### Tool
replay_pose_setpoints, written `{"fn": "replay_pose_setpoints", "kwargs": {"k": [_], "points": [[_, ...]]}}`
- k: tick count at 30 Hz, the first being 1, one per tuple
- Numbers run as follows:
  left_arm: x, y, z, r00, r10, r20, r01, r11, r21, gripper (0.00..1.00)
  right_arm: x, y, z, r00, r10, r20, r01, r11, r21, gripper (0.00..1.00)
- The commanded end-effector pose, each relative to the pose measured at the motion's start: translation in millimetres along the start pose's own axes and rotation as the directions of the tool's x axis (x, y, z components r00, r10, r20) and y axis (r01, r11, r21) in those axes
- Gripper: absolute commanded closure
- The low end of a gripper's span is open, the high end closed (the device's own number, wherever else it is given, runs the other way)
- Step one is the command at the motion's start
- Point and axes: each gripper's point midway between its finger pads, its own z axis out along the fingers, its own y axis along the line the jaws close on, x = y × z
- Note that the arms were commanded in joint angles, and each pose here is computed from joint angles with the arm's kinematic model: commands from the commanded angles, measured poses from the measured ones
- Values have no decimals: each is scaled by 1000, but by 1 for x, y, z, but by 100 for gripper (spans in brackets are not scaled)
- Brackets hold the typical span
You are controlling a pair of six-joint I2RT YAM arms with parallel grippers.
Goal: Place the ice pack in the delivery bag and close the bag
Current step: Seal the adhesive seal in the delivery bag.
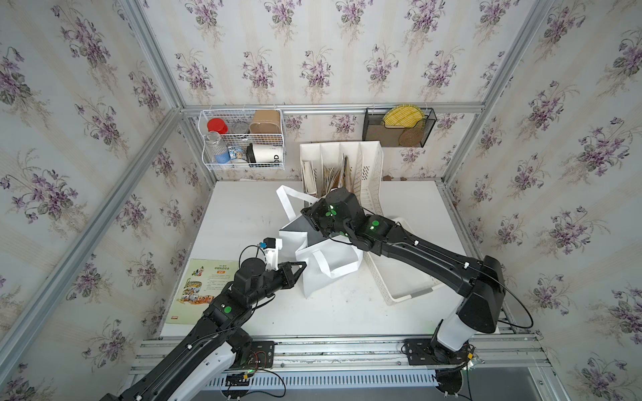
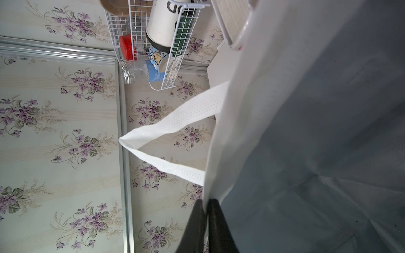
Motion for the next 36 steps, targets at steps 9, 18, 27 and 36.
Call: {"fn": "replay_pose_setpoints", "kwargs": {"k": [9,18,27,36], "points": [[-15,-6,-6,997,12,74,-12,1000,-1,69,3,7,-6,1000,2,-30,-5,997,-75,100],[-19,-15,1,997,0,79,-5,998,55,68,4,7,-11,999,-3,-41,0,997,-77,100],[-28,0,5,990,-85,115,90,995,-40,100,1,1,-28,1000,-9,-15,8,995,-99,100],[-44,11,-2,960,-165,224,186,980,-76,100,11,-10,-38,999,-27,-43,22,994,-104,100]]}}
